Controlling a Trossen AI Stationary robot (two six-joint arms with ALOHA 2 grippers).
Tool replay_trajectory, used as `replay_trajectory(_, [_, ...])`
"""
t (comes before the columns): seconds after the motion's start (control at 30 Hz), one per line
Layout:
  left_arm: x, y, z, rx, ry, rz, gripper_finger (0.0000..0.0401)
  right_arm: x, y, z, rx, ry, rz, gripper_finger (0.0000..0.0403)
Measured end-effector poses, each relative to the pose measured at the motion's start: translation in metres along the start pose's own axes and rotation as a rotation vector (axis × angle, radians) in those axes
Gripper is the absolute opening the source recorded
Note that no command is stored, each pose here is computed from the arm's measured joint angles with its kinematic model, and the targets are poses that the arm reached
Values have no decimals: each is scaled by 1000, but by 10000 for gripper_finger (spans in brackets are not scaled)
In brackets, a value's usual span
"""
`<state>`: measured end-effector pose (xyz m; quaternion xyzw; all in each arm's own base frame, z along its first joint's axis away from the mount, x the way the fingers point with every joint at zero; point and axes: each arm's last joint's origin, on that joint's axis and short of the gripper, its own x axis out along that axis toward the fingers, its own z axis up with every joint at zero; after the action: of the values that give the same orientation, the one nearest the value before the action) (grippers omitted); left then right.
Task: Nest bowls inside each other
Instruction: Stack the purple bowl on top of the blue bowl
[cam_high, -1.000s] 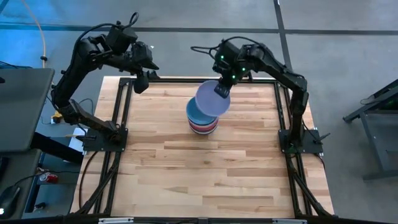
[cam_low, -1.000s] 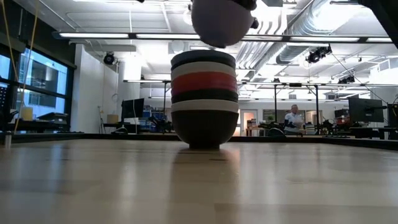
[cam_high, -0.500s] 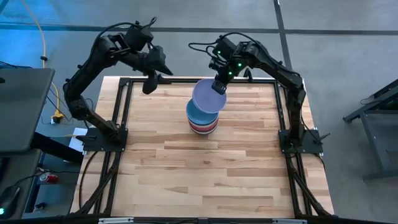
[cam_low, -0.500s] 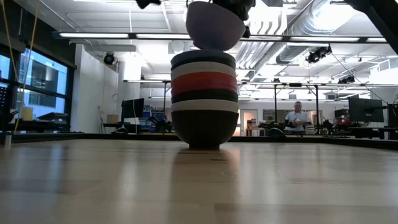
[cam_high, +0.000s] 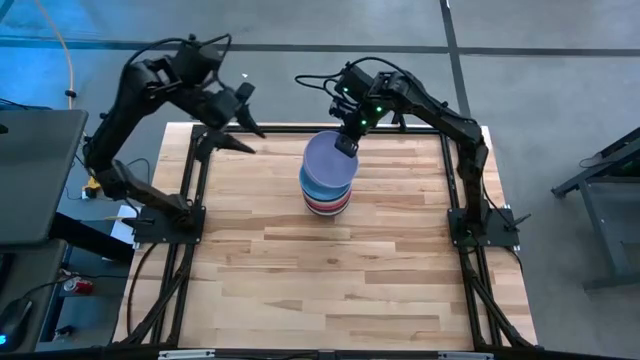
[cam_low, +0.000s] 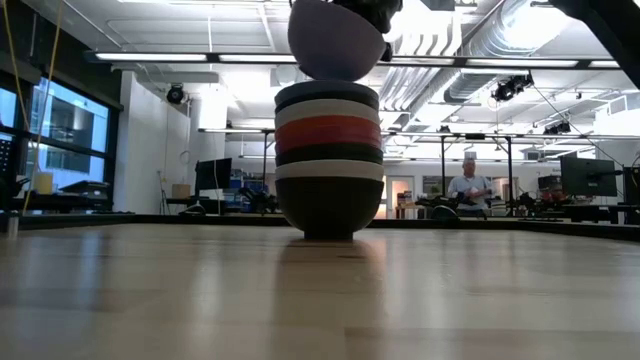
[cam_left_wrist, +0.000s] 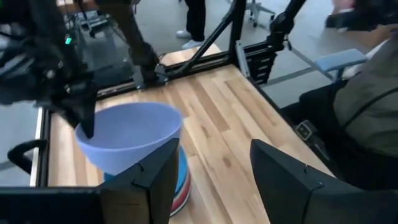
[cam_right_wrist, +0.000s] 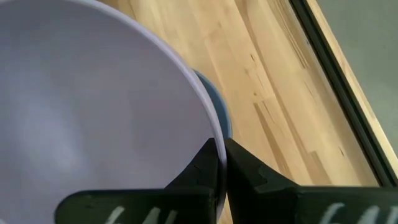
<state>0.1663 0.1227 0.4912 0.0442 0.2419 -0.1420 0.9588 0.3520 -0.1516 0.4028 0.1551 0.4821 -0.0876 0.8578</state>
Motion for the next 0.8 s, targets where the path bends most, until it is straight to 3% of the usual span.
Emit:
replay_trajectory(0.23, [-22,-36,-12,44,-58,3,184,18,0,3,14,34,9,0])
replay_trajectory(0.47, [-37,-72,-38,91,-100,80,184,41,-4,1,93,137,8,0])
replay_trajectory(0.8, [-42,-96,-65,104,-137,163,184,68,-6,-1,159,237,-35,0])
